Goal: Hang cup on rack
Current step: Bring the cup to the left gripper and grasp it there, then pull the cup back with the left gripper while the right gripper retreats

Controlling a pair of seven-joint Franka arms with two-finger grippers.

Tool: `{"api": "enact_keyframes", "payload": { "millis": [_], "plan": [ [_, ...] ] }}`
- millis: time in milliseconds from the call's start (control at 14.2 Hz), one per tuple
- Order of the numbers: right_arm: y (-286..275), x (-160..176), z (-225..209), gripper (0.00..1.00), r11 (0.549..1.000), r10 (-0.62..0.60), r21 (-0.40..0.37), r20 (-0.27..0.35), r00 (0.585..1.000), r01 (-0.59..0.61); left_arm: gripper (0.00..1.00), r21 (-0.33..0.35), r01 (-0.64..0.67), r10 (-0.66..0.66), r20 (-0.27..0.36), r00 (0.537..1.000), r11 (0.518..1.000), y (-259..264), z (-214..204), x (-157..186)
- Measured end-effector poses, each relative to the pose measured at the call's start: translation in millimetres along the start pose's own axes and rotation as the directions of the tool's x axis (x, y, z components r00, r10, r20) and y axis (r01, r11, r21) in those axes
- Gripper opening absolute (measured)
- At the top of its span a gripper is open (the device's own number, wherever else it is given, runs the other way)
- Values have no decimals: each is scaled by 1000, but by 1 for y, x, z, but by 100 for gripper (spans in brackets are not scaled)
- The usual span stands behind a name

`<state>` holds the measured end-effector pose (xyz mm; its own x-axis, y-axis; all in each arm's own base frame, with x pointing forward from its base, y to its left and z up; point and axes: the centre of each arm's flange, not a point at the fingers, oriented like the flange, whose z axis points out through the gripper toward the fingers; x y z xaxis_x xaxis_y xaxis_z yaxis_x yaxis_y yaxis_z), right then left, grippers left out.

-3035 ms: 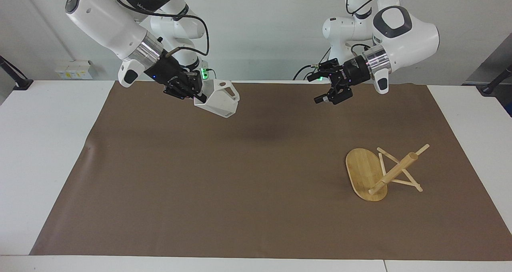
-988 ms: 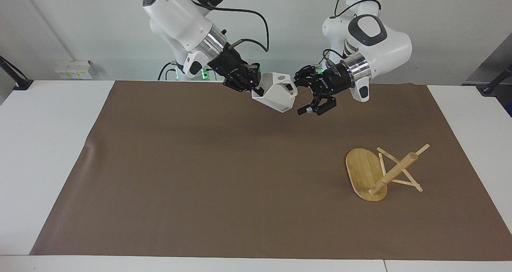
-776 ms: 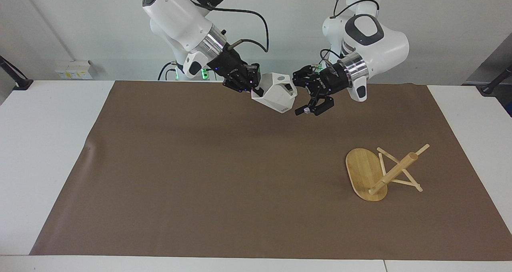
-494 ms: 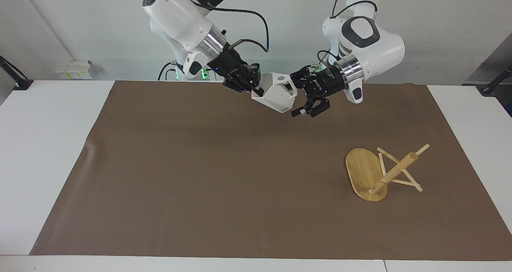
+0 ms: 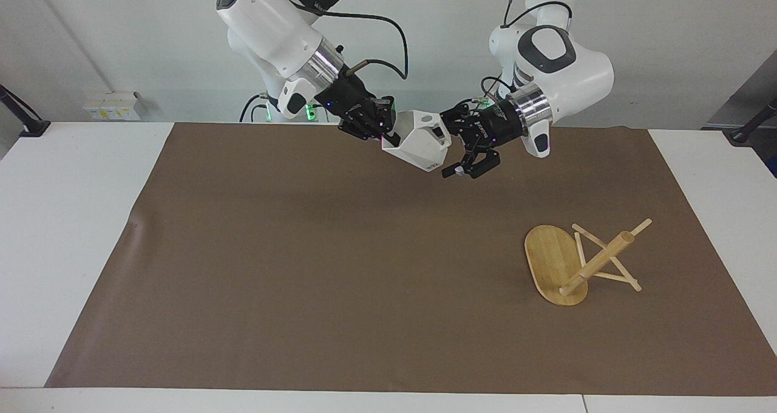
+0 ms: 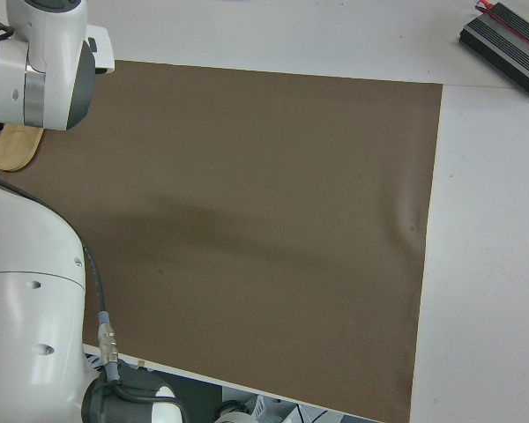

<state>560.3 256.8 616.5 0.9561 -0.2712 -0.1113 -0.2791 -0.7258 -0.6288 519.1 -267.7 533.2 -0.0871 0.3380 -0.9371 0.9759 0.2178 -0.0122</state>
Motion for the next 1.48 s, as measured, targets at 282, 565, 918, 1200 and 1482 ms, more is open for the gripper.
{"api": "enact_keyframes", "payload": {
  "millis": [282,565,918,1200,1482],
  "plan": [
    [0,1,-1,9,1000,1,2,-6,1000,-1,74,8,-16,16,-5,1000,1000,-1,1,0],
    [0,1,-1,11,1000,5,3,-7,1000,-5,74,9,-16,16,-5,1000,1000,-1,1,0],
    [0,0,-1,49,1000,14,3,-7,1000,-14,74,9,-10,10,-6,1000,1000,-1,1,1],
    [-1,0,-1,94,1000,13,5,-8,1000,-13,74,12,21,-21,-18,1000,1000,-2,2,11],
    [-1,0,-1,100,1000,13,5,-9,1000,-13,74,-5,60,-61,-30,998,998,-1,-8,22]
  ]
}}
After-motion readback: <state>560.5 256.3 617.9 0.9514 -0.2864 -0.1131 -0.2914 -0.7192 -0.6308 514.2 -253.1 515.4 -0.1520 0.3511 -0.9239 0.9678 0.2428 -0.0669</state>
